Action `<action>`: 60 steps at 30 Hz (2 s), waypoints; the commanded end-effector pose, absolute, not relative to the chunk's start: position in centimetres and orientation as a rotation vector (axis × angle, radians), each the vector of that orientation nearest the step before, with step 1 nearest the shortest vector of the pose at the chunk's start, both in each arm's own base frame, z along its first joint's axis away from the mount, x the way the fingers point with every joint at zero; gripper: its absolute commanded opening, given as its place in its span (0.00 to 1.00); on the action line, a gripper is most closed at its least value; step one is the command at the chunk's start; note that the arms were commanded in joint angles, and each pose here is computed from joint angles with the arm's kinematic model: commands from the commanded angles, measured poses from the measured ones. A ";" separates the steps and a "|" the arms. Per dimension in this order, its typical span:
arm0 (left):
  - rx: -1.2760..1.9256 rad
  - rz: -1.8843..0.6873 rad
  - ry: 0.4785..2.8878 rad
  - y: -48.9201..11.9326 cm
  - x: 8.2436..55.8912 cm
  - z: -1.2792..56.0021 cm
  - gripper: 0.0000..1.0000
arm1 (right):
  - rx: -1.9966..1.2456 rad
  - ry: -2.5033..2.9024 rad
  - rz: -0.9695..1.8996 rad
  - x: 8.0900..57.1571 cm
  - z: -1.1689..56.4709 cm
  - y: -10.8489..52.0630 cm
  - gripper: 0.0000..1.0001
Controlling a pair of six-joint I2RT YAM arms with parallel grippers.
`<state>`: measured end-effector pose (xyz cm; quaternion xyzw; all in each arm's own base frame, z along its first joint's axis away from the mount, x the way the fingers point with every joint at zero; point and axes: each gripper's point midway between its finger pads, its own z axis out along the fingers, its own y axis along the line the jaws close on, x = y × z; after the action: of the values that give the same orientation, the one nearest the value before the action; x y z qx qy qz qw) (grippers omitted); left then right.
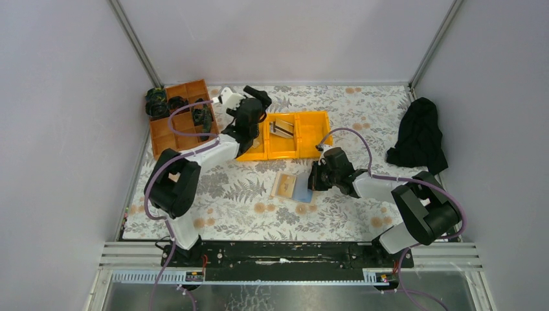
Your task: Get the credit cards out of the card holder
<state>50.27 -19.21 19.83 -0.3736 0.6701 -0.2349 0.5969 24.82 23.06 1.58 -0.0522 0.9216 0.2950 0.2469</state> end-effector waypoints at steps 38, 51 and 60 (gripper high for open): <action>-0.043 -0.757 2.201 -28.1 28.4 4.0 0.38 | -0.093 2.299 0.875 24.0 7.3 26.0 0.00; -0.130 -0.782 2.242 -27.5 27.4 2.2 0.28 | -0.058 2.456 0.829 19.4 2.3 25.5 0.00; -0.198 -0.759 2.236 -26.4 27.1 3.0 0.29 | -0.026 2.483 0.707 20.1 1.7 23.6 0.00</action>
<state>26.97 -27.36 2.32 -0.0566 0.8788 -0.3058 0.3620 18.93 24.32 1.12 -0.0227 0.9242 0.2803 0.2584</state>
